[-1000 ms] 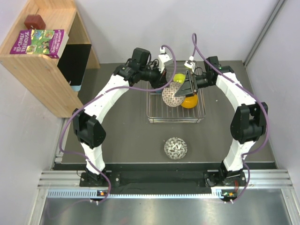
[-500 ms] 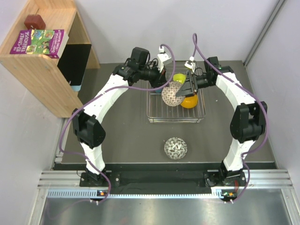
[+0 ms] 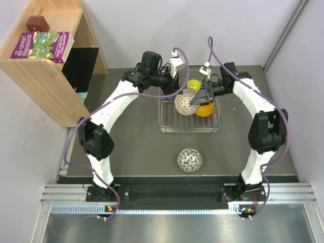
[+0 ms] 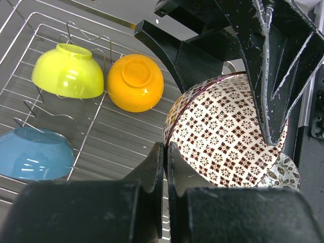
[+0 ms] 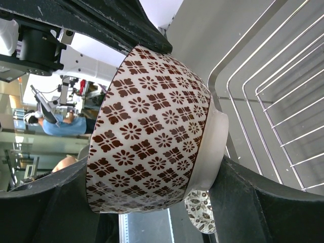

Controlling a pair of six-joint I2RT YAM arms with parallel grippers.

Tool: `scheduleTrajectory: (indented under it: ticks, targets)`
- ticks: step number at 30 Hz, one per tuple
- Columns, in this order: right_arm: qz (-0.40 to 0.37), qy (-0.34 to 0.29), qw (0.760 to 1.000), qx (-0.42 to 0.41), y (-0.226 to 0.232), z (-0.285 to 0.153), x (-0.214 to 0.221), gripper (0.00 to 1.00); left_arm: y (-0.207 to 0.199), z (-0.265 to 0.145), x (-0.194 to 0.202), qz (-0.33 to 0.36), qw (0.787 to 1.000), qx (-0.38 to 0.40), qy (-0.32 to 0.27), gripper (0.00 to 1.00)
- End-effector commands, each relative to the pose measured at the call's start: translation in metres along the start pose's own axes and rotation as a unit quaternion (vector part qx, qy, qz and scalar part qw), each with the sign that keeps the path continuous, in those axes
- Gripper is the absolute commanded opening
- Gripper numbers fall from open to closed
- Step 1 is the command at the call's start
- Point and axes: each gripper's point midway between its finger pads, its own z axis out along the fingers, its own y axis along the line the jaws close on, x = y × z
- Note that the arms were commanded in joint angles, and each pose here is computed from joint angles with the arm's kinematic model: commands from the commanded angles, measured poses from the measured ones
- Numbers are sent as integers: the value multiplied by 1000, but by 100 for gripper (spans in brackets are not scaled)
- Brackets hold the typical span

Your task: Load the bowls into the dish rack

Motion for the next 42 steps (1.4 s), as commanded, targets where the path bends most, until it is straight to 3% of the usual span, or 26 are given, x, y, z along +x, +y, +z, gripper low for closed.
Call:
scheduleTrajectory:
  ticks: [1, 5, 9, 13, 19, 24, 26, 37, 42]
  targets:
    - [-45, -3, 996, -74, 34, 3, -4, 18, -6, -3, -25, 25, 999, 9, -39, 5]
    - [-41, -1, 998, -54, 25, 4, -4, 14, -6, -2, -23, 25, 999, 13, -36, 8]
    - [-39, 0, 999, -35, 18, 5, -5, 12, -8, -1, -23, 24, 999, 16, -36, 25]
    - [-37, 0, 999, -19, 12, 6, -6, 7, -13, -1, -22, 24, 999, 31, -36, 52]
    - [-33, 0, 999, -4, 5, 6, -6, 0, -13, -1, -21, 23, 999, 34, -35, 60]
    - [-29, -2, 999, 15, -3, 6, -6, 0, 0, 0, -24, 15, 999, 0, -37, 81]
    - [-26, -3, 999, 26, -7, 6, -6, 0, 6, -1, -25, 5, 999, -16, -39, 98]
    - [-25, -8, 996, 83, -25, 4, -10, 0, 45, -40, -42, -47, 992, -67, -91, 99]
    - [-21, -7, 993, 114, -38, 2, -15, 0, 56, -59, -33, -60, 991, -84, -84, 99]
